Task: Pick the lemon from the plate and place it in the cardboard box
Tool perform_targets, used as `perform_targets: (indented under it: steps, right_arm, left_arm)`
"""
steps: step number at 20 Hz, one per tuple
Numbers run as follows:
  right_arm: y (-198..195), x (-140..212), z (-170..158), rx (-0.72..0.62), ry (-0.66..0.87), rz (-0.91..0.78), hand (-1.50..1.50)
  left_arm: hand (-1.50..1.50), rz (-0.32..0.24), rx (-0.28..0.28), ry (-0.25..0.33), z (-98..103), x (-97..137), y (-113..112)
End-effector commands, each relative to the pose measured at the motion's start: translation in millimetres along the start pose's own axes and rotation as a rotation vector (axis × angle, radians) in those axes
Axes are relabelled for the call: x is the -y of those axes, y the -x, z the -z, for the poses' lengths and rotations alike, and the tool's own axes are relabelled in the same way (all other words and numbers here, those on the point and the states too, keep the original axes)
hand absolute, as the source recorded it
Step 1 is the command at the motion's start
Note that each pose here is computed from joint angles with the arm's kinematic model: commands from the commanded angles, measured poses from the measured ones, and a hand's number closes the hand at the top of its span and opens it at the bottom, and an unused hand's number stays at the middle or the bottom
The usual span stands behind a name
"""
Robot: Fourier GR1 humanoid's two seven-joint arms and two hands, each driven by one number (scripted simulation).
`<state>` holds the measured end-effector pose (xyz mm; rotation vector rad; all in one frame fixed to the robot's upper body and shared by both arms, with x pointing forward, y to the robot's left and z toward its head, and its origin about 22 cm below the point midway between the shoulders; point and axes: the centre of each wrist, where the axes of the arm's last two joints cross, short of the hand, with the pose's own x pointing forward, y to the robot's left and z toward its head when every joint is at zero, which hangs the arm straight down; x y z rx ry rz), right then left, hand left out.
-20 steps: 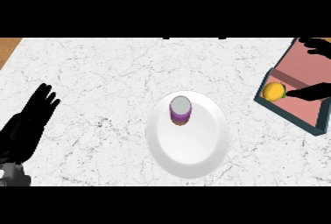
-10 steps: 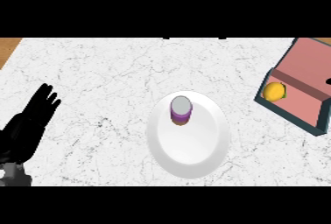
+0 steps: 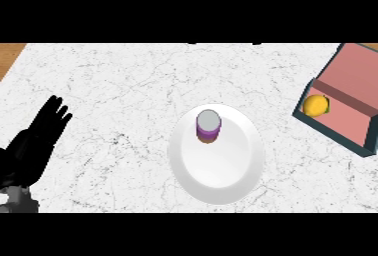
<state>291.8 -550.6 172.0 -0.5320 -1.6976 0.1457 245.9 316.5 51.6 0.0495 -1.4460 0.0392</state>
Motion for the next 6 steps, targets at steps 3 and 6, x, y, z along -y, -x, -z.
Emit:
perform_targets:
  steps: [3,6]
  right_arm:
    - [14,10,-4,0.024,-0.022,0.009,-1.5]
    - [4,46,-17,0.017,0.0,-0.018,-1.5]
  left_arm:
    - [0.0,-0.001,0.003,0.017,8,8,-6]
    - [0.0,-0.008,-0.005,0.025,11,3,-12]
